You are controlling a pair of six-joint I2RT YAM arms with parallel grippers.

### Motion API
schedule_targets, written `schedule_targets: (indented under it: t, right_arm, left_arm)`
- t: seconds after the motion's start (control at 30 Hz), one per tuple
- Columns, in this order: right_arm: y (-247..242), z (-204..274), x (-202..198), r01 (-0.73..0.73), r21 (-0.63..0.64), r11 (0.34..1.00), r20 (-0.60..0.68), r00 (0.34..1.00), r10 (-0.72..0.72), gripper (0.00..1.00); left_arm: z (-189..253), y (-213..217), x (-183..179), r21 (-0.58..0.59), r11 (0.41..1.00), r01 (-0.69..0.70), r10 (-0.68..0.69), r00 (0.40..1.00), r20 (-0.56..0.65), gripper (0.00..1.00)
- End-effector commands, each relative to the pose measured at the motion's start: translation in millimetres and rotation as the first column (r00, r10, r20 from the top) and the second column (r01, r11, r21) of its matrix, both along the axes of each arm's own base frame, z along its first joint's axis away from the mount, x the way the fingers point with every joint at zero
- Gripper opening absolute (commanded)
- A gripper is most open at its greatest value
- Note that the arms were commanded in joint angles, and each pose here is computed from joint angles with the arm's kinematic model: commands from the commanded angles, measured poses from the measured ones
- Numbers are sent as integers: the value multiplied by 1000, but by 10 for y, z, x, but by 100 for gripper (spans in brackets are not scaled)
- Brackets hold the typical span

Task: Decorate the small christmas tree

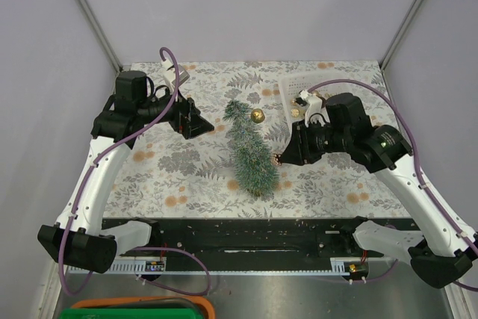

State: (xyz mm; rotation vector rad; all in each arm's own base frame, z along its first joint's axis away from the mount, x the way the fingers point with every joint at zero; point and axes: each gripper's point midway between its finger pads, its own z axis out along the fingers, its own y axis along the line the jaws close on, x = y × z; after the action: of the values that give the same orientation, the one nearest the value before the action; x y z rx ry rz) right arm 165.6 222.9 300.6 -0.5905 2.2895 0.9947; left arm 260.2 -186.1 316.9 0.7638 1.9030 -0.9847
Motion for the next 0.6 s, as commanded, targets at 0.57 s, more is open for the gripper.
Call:
schedule_targets:
  t: [0.57]
  right_arm:
    - [-139, -202, 114, 47, -118, 992, 35, 998, -43, 32]
  left_arm:
    - [57, 17, -26, 0, 1000, 13, -13, 998, 54, 94]
